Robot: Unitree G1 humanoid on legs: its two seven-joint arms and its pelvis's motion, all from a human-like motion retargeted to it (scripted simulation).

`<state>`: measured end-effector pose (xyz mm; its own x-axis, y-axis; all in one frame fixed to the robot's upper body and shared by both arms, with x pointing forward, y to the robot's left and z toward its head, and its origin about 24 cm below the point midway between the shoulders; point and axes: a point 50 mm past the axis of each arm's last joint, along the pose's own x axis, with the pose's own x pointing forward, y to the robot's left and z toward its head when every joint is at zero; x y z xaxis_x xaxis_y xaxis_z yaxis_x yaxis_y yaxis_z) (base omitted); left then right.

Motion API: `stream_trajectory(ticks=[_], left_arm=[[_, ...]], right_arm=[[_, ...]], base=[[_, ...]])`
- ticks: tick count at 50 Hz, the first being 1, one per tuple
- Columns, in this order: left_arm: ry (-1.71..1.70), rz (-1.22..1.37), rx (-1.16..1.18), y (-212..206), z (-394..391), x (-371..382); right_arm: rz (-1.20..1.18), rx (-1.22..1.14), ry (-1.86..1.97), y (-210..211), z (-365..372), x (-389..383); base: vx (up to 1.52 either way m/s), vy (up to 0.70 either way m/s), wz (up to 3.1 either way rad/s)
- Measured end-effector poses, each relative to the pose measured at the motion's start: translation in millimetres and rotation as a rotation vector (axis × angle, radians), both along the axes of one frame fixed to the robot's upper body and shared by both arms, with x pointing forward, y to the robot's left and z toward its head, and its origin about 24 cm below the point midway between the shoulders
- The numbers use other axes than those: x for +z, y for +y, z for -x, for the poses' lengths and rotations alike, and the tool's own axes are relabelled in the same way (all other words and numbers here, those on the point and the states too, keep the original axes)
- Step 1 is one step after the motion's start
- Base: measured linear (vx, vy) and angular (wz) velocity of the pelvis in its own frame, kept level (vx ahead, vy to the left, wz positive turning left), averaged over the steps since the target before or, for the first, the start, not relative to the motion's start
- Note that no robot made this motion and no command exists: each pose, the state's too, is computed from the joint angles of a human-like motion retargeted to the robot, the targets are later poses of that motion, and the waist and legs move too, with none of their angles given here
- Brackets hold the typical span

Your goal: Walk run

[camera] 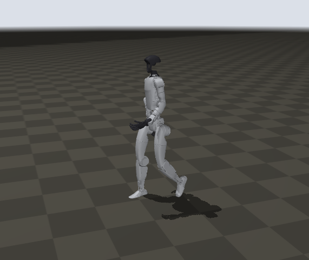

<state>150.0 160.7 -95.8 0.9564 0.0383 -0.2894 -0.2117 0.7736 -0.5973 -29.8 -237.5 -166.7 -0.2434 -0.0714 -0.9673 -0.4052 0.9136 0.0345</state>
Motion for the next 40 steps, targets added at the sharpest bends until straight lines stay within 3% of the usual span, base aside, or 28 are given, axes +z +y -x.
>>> stream_trajectory(ticks=[10, 18, 25, 33, 40], left_arm=[[-0.064, -0.054, -0.158, -1.1, -4.3, 7.5], [-0.069, 0.033, -0.095, -16.0, -12.2, 8.2], [-0.053, 0.001, -0.114, -15.1, -9.0, 5.5], [-0.039, 0.017, -0.053, -12.2, -11.8, 5.2], [-0.135, -0.051, -0.153, -15.4, -38.1, 22.8]], right_arm=[[0.211, 0.071, -0.671, -63.0, -218.7, 60.6], [0.234, 0.018, -1.044, -58.5, -277.8, 99.7], [0.147, -0.118, -0.975, -24.4, -226.6, 53.5], [0.05, -0.033, -0.384, -2.7, -75.3, -1.7], [0.043, -0.173, -0.065, 22.7, 47.8, 0.0]], base=[[0.4, -0.12, 0.58], [0.47, -0.06, 1.9], [0.67, -0.04, 0.92], [0.75, 0.1, 1.33], [0.53, 0.01, 2.36]])
